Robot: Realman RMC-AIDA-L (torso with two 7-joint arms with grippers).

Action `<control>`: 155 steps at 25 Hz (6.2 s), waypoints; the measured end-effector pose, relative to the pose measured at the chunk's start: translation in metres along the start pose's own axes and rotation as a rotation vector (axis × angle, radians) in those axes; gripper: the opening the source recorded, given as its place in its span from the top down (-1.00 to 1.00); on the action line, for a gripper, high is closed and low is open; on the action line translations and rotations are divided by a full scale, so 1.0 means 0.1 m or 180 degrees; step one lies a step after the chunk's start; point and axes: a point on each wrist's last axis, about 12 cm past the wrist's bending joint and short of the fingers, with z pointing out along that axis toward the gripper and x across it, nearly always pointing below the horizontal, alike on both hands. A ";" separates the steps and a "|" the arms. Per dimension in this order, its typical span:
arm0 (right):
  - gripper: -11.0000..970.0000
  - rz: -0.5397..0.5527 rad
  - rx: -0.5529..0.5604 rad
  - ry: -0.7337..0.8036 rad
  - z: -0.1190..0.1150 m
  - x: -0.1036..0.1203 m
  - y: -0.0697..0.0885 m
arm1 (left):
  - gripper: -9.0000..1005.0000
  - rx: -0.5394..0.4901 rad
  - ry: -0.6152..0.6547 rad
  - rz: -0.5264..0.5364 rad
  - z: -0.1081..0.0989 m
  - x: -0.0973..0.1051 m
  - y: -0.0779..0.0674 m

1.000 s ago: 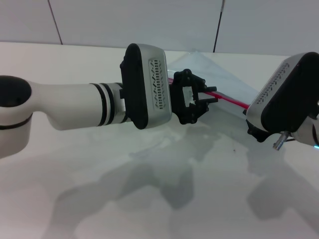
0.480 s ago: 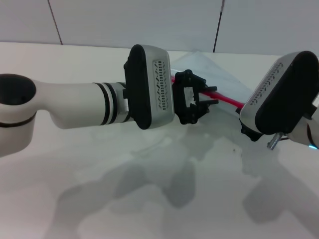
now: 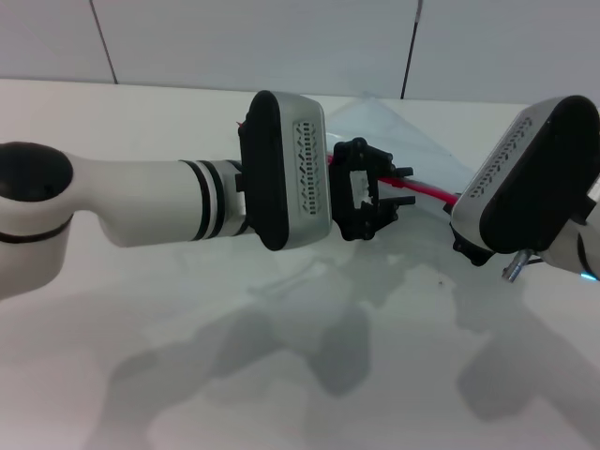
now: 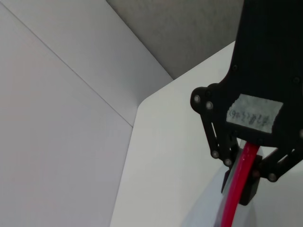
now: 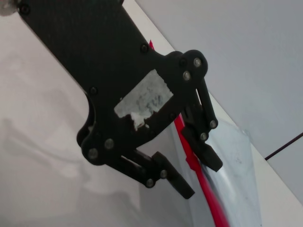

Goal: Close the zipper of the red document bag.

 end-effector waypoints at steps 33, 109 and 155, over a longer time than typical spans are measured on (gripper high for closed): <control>0.87 -0.0020 -0.0015 -0.0011 0.00 -0.01 0.02 | 0.67 -0.0173 -0.0039 0.0052 -0.01 0.06 -0.02; 0.85 0.0297 0.0286 -0.0075 -0.15 0.14 -0.19 | 0.82 -0.1076 0.0747 -0.0884 -0.74 0.92 -0.04; -0.40 0.2190 0.1391 -0.1867 0.25 0.84 -0.05 | -0.25 -0.2741 -0.1033 -0.2159 -1.43 1.09 -0.36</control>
